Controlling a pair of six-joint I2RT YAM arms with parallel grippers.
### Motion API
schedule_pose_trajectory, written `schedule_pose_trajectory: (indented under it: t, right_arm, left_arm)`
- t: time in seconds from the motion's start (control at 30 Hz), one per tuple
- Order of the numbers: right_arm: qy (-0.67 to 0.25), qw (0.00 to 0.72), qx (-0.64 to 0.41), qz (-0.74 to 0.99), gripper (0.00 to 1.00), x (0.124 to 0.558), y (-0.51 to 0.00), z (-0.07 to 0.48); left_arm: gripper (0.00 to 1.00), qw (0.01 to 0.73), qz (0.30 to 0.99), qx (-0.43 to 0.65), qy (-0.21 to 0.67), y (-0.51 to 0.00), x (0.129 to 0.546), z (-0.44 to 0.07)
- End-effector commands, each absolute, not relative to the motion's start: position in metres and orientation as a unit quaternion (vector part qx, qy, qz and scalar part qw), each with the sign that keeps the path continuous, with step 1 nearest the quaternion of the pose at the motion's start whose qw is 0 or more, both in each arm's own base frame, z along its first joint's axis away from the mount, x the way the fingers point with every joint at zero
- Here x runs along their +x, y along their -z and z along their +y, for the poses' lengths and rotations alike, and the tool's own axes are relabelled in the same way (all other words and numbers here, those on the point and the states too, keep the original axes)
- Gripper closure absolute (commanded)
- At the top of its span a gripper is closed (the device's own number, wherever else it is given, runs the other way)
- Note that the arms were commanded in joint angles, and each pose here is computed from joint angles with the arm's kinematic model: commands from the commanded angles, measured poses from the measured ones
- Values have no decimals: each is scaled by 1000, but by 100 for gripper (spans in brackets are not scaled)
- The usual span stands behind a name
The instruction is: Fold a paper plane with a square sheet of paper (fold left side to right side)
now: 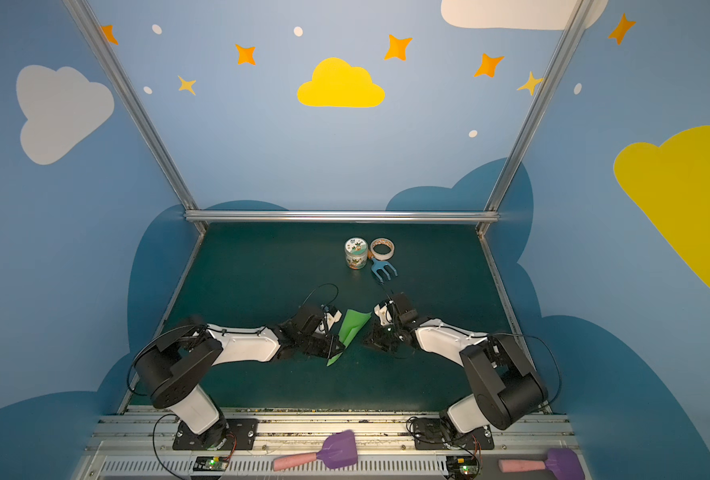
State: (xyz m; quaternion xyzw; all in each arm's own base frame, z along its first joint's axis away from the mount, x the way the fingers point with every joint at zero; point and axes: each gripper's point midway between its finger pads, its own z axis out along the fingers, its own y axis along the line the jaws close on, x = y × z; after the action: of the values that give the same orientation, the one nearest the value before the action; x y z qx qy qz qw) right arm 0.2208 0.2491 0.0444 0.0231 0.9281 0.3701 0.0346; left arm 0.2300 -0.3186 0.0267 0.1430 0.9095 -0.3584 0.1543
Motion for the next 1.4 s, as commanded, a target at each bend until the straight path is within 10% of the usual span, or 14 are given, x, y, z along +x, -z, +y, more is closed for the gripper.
schedule_pose_trajectory:
  t: [0.0,0.7,1.37]
  right_arm:
    - [-368,41,11,929,78,224,-47,254]
    - [-371,74,-17,925,50,231,-79,271]
    - [-359,65,-28,931,100,242,-63,282]
  left_arm:
    - [97,161,902,138,377,-38,233,-322]
    - [97,149,891,105,416,-44,234,-325]
    - [97,140,877,68,454,-42,237,-318]
